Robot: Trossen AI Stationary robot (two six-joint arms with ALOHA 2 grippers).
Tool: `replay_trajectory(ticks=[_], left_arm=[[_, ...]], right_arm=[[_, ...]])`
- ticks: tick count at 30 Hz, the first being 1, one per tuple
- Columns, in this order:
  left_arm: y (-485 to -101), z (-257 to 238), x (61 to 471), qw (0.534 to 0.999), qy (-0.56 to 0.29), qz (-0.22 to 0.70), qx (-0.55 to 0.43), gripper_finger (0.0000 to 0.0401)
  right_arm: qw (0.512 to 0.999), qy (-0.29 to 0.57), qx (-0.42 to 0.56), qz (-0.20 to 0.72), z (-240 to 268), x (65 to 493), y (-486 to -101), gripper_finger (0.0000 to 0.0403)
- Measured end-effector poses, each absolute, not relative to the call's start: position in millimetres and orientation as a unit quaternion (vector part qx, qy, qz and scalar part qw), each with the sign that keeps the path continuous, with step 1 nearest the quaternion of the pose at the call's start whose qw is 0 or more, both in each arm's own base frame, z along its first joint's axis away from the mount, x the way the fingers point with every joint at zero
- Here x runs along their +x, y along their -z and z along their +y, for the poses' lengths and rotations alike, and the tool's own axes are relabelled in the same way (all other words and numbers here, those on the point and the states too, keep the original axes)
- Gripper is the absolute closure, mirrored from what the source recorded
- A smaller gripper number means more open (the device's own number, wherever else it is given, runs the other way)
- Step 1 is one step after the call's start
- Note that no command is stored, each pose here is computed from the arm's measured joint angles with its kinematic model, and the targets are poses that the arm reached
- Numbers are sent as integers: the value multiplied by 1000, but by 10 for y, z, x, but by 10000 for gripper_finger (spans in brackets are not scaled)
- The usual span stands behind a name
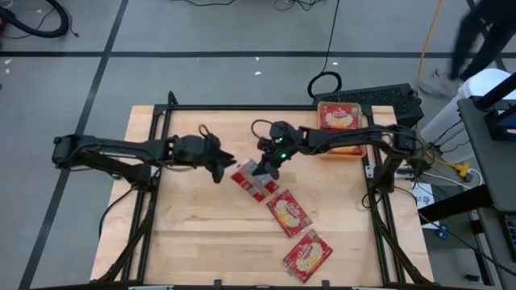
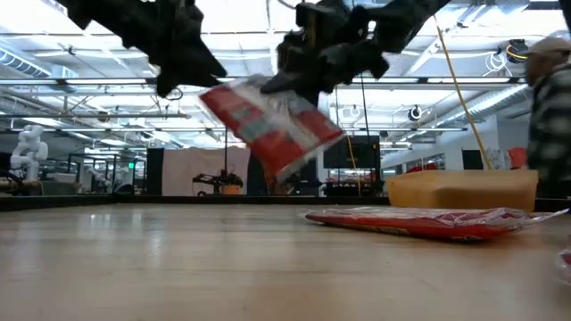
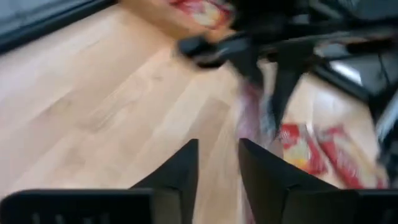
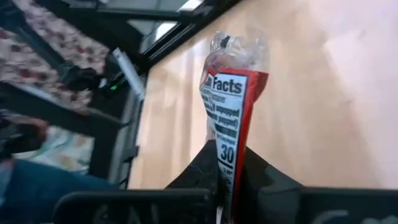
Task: Sort popcorn bags into baskets
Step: Put the red popcorn bag into the orange bin
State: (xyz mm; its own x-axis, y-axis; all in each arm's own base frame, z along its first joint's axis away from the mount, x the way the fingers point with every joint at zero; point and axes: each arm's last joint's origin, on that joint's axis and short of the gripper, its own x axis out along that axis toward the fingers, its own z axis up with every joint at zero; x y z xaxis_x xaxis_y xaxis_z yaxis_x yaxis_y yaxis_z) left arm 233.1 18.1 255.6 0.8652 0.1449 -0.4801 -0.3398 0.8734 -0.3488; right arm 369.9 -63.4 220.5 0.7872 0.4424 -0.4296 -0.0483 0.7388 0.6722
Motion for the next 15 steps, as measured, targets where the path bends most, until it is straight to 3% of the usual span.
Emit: replay_trajectory(ticks=[9,15], left_arm=[[-2722,302,2079,902,-183,182,-346,239],[-2824,406,2068,848,-201,102,-479,223]], right_arm=[[955,-2,200,219,-707,3084,-3075,393],[968,116,136,177,-691,2577,-3505,393]])
